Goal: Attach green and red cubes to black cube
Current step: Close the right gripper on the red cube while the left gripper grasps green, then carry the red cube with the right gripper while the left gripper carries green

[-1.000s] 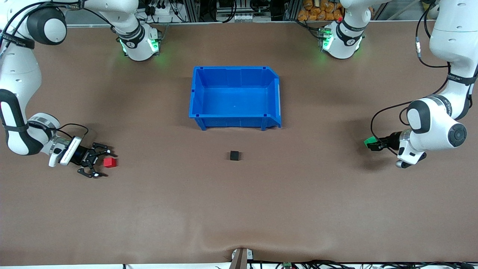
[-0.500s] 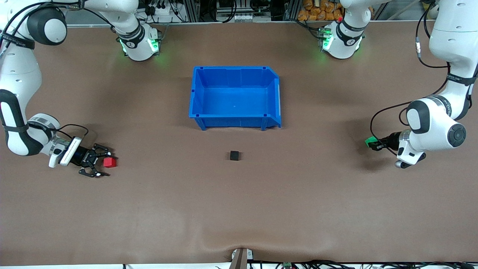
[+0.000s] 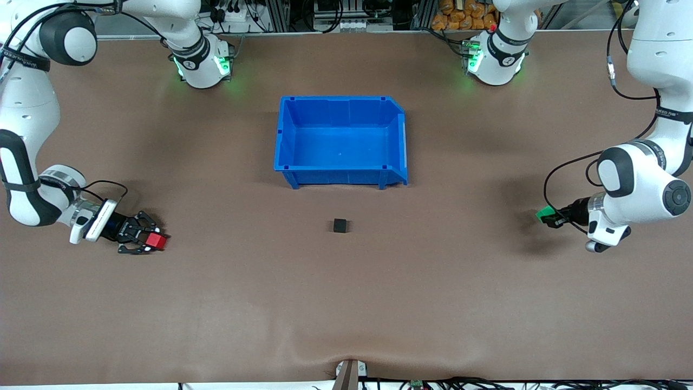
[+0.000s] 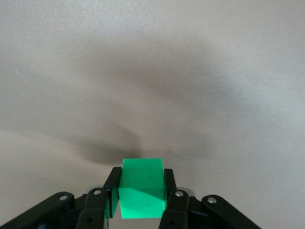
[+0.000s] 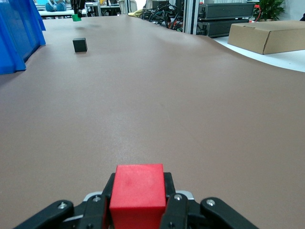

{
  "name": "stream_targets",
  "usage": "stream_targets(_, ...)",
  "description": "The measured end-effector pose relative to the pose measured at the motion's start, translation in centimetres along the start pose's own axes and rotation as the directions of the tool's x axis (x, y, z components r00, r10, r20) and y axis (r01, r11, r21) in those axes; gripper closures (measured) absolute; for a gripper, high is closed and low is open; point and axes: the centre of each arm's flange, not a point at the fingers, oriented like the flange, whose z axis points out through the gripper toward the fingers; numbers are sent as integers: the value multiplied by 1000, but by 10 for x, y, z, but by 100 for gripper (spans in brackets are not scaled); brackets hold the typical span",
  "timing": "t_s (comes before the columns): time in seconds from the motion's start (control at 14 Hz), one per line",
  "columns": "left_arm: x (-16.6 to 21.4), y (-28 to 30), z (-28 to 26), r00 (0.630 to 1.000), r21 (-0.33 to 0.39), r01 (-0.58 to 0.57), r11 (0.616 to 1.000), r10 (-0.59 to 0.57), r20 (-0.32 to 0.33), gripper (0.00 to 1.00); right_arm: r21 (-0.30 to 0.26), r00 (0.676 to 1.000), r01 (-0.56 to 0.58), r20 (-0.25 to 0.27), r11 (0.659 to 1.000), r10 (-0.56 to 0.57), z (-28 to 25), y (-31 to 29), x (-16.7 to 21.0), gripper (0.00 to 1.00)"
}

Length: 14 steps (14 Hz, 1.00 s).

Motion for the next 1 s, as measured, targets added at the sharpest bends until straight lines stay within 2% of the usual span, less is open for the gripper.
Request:
stream_targets(0.29, -1, 35, -21, 1000, -9, 6, 1000, -6, -24, 60, 0, 1000, 0, 0, 1000, 0, 0, 0, 0, 60)
stream_targets(0.57, -1, 41, -42, 1000, 0, 15, 1000, -15, 6, 60, -3, 1000, 2, 3, 1000, -2, -1, 1, 0, 60)
stream_targets(1.0, -7, 73, -65, 1000, -6, -8, 1000, 8, -18, 60, 0, 1000, 30, 7, 1000, -30, 0, 10, 9, 60)
